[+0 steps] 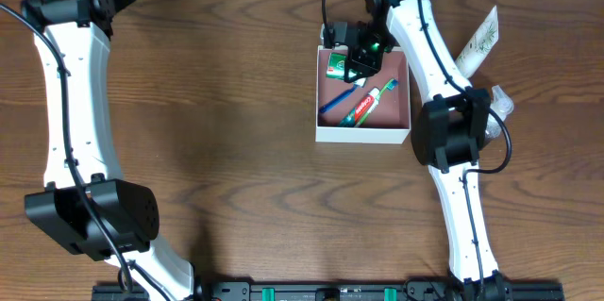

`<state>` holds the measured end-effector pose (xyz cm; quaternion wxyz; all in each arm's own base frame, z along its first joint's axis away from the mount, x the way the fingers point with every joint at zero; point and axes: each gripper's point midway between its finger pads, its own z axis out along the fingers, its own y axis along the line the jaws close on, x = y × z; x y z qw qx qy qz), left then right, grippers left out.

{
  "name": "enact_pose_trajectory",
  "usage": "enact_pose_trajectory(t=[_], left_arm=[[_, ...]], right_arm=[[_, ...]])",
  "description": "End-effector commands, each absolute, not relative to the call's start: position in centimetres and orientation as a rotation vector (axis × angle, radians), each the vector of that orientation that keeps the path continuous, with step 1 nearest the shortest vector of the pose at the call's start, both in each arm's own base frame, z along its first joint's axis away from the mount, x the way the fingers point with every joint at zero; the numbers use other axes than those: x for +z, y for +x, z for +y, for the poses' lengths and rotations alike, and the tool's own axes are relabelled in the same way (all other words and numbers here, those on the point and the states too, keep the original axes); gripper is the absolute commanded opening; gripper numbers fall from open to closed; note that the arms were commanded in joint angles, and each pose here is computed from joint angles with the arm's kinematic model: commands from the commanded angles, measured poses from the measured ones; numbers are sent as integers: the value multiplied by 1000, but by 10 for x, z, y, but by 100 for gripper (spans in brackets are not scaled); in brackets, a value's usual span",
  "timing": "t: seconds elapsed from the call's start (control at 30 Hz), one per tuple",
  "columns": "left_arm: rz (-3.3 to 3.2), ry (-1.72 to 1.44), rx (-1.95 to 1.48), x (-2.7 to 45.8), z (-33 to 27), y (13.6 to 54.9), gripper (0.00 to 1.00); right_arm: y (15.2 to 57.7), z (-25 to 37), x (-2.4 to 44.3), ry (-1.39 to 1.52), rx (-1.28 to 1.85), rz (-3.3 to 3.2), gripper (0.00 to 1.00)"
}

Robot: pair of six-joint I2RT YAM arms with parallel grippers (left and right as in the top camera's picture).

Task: Pack container
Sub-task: 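Lower the soap bar into the box's back-left corner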

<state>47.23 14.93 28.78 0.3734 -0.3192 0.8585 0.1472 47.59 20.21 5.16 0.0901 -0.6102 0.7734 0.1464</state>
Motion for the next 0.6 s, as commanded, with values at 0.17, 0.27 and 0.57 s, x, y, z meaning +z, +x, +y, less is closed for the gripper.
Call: enact_pose_trajectory(t=[0.17, 0.27, 0.57], left_arm=[[2196, -820, 400, 288, 153, 470, 98], [2196, -820, 400, 288, 153, 470, 98], [2197, -820, 400, 288, 153, 470, 98]], right_arm=[[471, 228, 48, -1878, 450, 2224, 22], [468, 233, 48, -1891, 452, 2215, 23], [461, 234, 36, -1911, 473, 2237, 35]])
